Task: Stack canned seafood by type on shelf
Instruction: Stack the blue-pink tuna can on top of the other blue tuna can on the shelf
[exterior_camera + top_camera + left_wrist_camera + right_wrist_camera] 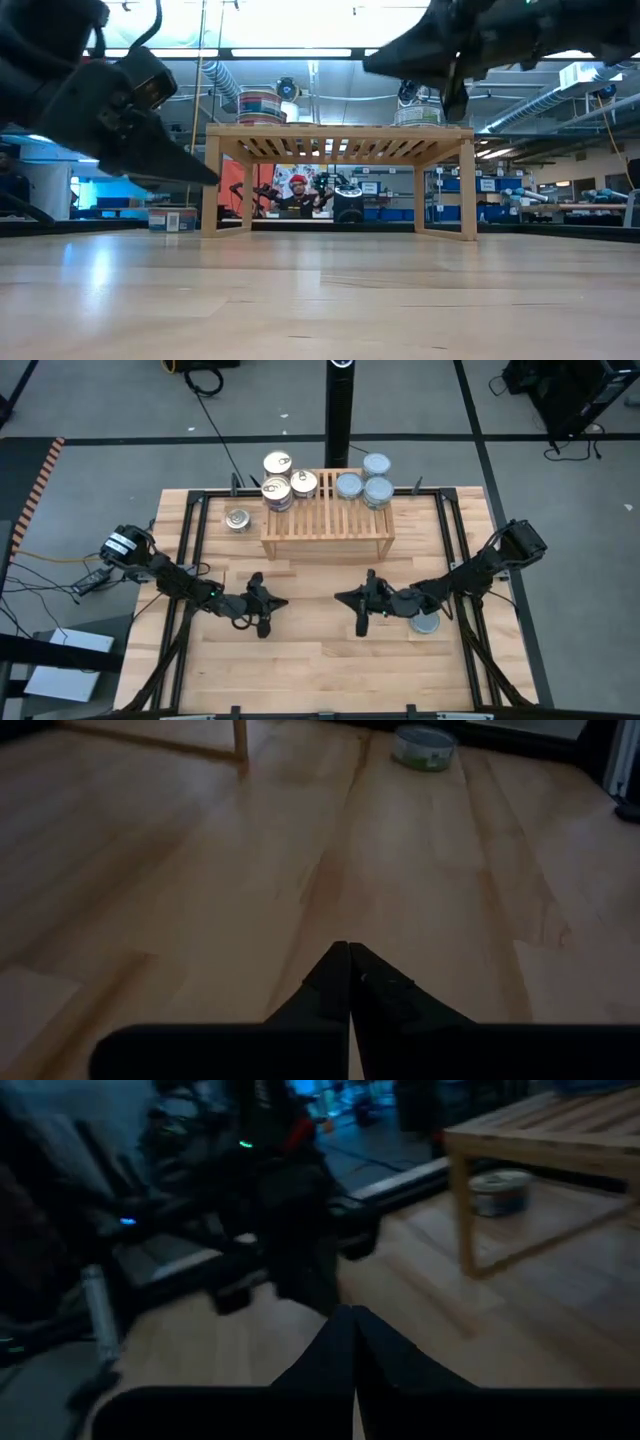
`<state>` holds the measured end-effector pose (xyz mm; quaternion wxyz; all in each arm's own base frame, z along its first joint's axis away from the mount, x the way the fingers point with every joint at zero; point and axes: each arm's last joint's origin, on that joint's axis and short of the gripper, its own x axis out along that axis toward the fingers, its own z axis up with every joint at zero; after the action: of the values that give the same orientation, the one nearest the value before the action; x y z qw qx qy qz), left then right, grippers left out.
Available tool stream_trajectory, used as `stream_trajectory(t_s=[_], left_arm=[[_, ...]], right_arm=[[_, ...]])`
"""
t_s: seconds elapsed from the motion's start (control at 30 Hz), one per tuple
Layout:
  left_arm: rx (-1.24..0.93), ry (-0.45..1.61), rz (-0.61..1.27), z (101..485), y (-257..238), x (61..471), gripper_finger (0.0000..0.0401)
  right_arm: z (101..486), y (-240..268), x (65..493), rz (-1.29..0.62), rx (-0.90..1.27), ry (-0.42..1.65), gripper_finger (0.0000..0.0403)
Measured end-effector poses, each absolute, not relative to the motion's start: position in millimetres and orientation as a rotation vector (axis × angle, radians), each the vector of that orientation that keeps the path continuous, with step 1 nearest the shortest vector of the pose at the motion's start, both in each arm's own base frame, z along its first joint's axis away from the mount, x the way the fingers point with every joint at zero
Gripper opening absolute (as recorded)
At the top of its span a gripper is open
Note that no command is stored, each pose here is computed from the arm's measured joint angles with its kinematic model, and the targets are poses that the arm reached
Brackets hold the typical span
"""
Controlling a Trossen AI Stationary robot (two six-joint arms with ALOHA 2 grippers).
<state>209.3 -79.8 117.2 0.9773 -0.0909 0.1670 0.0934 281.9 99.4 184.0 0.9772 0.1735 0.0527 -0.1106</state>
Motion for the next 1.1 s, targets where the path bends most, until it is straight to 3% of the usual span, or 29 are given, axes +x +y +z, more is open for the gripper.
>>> stream_trajectory(t_s=[0.37,0.57,0.8,1.1], left_arm=[[-0.113,0.417,0.14,141.7,-75.4,228.9,0.0007],[0.002,0.624,0.182,194.0,-77.2,237.1,0.0007],[0.132,0.865,0.487,248.8,-62.0,212.4,0.0007],[-0.023,0.765,0.774,276.7,-29.2,172.8,0.0007]], right_arm=[[183.4,78.3,288.1,-0.284,0.171,0.129,0.0007],[185.0,73.4,289.0,-0.288,0.122,0.134,0.0007],[196.5,69.7,285.0,-0.285,0.072,0.123,0.0007],[211.5,65.8,273.6,-0.288,0.05,0.15,0.0007]])
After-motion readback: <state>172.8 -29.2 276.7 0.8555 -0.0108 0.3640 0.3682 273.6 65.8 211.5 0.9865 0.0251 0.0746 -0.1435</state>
